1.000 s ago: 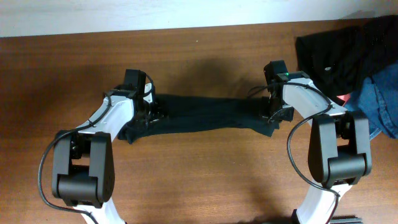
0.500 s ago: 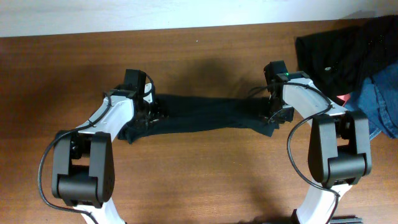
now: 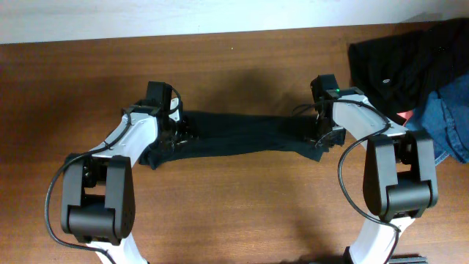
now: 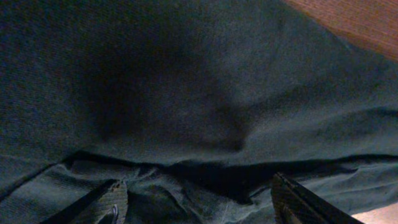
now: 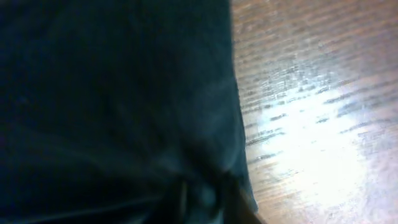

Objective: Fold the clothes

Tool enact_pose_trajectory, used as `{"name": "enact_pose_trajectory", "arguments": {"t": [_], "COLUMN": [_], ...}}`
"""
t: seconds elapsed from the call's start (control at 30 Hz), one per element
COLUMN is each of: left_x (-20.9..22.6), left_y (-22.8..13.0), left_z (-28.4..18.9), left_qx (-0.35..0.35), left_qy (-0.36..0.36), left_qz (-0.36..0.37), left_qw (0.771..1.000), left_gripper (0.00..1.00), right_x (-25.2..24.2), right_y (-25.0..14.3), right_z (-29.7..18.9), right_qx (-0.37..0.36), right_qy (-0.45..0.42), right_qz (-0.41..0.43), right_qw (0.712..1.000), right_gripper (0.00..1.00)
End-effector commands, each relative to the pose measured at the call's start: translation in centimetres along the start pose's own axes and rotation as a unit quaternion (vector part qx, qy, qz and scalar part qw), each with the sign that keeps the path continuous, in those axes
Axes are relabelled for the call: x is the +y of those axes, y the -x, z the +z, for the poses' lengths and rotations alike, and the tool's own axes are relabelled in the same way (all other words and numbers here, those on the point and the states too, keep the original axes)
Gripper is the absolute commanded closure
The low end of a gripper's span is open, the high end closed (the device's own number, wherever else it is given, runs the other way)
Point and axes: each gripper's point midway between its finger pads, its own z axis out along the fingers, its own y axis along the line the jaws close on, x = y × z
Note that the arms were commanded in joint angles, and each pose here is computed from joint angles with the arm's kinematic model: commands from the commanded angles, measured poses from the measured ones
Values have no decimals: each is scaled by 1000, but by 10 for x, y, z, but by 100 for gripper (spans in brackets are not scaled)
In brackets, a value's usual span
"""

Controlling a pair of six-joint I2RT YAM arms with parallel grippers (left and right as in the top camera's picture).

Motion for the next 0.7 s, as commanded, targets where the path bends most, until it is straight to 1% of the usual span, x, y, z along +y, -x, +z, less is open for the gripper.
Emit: {"name": "enact_pose_trajectory", "arguments": {"t": [0.0, 0.03, 0.27, 0.5, 0.67], "left_x": [51, 51, 51, 51, 51], "left_y": [-32, -32, -32, -32, -32], "left_z": [38, 38, 38, 38, 38], "left_qx": [54, 54, 54, 54, 54], "left_qy": [80, 80, 80, 80, 80], "left_qz": [-23, -23, -22, -23, -22], "left_qw": [995, 995, 995, 995, 995], "left_gripper": [25, 25, 25, 25, 25], "right_x": [-2, -2, -5, -6, -4], "right_y": [-5, -6, -5, 6, 11], "right_z": [6, 6, 2, -15, -17], "right_qx": [8, 8, 10, 3, -5], "right_qy": [-6, -6, -14, -22, -19], "right_qz": [2, 2, 2, 2, 3], "right_qw": [1000, 1000, 1000, 1000, 1000], "right_gripper": [95, 96, 95, 96, 96]}}
